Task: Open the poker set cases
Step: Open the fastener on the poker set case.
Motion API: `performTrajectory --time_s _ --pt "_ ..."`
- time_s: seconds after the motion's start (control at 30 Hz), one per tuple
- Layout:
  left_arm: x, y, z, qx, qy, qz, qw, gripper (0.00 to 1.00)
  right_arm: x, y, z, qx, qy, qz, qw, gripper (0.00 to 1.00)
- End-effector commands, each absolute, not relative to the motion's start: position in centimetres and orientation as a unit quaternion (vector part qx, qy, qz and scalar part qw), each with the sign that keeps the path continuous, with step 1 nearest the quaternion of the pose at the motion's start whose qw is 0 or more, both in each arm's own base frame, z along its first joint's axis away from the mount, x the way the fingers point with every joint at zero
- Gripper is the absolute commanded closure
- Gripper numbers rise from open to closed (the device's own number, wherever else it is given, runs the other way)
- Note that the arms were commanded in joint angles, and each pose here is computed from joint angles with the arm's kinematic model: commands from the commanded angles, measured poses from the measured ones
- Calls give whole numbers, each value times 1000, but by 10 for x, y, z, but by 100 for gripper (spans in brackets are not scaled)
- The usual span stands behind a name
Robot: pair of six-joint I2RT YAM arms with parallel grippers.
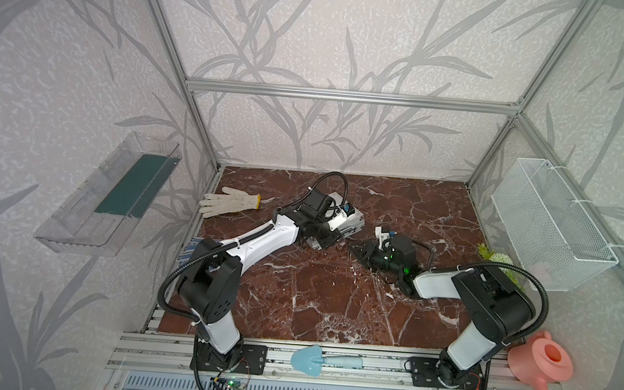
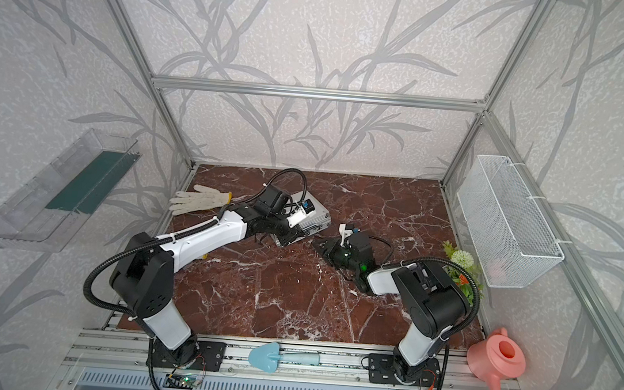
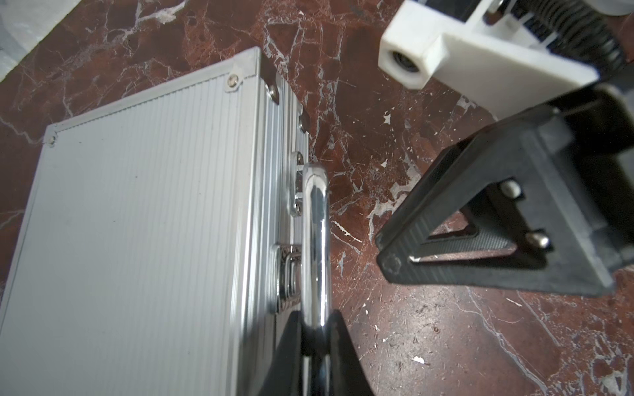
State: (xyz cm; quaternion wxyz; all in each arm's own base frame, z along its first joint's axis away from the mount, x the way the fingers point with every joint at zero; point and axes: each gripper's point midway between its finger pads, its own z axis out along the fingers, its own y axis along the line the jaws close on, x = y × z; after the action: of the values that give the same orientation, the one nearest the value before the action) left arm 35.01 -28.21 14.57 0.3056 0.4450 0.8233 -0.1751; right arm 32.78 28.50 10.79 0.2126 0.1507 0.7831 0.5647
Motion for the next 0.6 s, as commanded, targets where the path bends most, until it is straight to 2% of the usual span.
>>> performTrajectory --time_s 0.0,0.57 --pt "353 -303 225 446 771 -228 392 100 343 292 142 151 746 595 257 59" --pt "348 -299 233 427 771 -231 412 100 346 301 156 160 747 591 261 58"
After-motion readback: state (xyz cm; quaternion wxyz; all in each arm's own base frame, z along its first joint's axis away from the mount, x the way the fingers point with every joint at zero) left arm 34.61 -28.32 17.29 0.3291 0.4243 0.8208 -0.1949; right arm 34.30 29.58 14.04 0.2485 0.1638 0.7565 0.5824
